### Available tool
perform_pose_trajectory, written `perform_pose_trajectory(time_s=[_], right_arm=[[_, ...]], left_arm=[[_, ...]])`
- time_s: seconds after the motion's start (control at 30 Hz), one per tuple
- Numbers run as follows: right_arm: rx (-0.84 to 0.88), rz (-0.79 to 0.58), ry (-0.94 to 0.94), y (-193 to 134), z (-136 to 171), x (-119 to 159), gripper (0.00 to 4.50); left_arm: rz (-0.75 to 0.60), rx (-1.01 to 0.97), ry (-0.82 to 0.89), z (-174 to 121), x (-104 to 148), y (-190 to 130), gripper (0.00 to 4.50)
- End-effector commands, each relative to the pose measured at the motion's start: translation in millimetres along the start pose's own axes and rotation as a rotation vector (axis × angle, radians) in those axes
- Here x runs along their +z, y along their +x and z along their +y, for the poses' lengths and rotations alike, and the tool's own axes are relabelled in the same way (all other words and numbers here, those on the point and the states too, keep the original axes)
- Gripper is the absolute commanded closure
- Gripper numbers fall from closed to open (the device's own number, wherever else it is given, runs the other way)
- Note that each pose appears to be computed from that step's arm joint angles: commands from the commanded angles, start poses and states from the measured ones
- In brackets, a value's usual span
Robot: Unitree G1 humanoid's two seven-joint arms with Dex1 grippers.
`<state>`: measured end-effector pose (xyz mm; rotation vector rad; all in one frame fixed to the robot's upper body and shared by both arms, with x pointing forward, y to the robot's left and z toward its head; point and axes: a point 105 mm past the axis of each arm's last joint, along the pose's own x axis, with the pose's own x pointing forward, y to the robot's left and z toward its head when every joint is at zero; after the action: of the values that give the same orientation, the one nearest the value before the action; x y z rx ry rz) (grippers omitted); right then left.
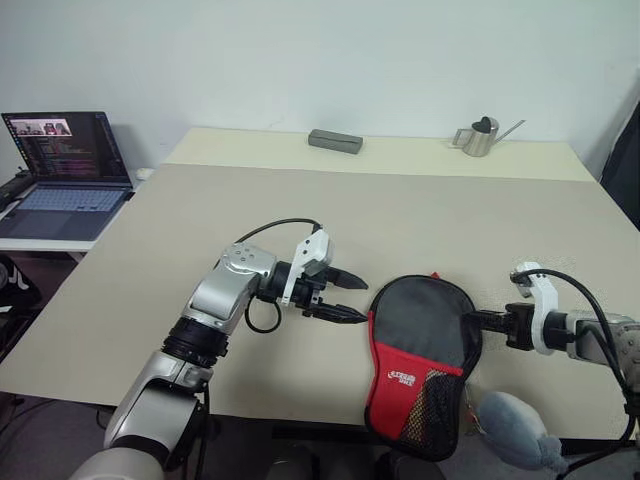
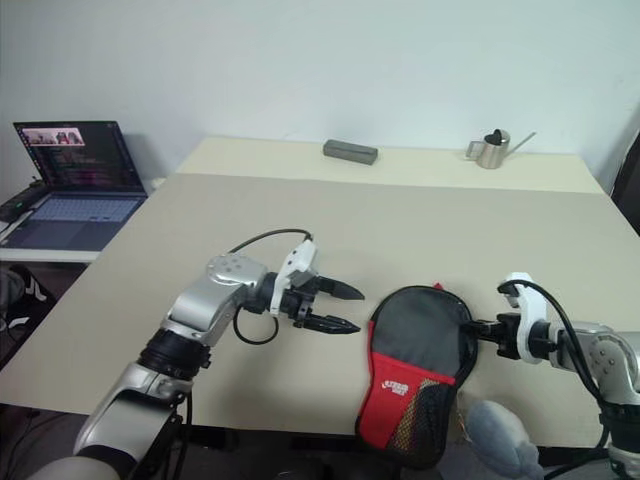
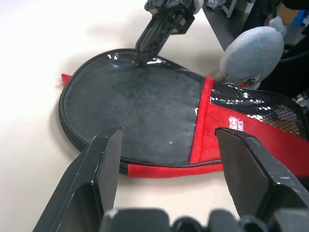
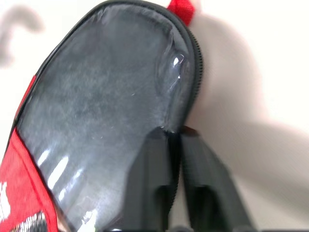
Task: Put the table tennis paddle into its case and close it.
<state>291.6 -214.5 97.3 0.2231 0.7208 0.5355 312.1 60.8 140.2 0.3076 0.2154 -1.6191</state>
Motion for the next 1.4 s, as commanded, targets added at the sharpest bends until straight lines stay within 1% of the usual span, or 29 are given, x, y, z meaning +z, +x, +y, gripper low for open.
perform_pose_trajectory(time_s=[0.03, 0.23, 0.47, 0.63, 0.83, 1.0, 1.1, 1.2, 1.3, 1.4], right_arm=[[0.025, -0.025, -0.022, 8.9, 12.4, 12.0, 4.48], [-0.001, -0.067, -0.022, 23.4, 12.3, 31.9, 4.48], [-0.050, -0.109, -0.019, 36.6, 5.1, 54.3, 4.48], [-0.101, -0.133, -0.011, 40.6, -3.9, 64.6, 4.48], [-0.119, -0.143, -0.009, 41.2, -7.2, 67.9, 4.48], [-0.059, -0.114, -0.021, 45.1, 7.0, 60.0, 4.48], [-0.059, -0.132, 0.018, 46.3, 9.2, 60.5, 3.85], [-0.077, -0.171, 0.029, 42.8, 8.9, 69.0, 2.88], [-0.060, -0.240, 0.050, 29.6, 11.5, 84.0, 1.81], [-0.050, -0.264, 0.017, 14.7, 14.6, 89.0, 0.81]], left_arm=[[-0.024, 0.032, 0.039, 1.1, 8.6, -9.7, 1.18], [-0.012, 0.051, 0.031, 1.7, 5.1, -16.4, 1.18], [-0.006, 0.057, 0.027, 1.0, 2.0, -17.3, 1.18], [-0.006, 0.058, 0.027, 1.3, 1.7, -16.8, 1.18], [-0.006, 0.055, 0.027, 0.6, 1.2, -15.8, 1.18], [-0.011, 0.055, 0.027, 1.6, 2.4, -14.2, 1.18], [-0.005, 0.052, 0.032, 2.0, 2.3, -13.6, 1.18], [-0.004, 0.051, 0.035, 2.9, 2.7, -13.2, 1.18], [-0.003, 0.048, 0.038, 3.6, 3.5, -12.0, 1.18], [-0.002, 0.045, 0.043, 5.9, 4.1, -9.6, 1.18]])
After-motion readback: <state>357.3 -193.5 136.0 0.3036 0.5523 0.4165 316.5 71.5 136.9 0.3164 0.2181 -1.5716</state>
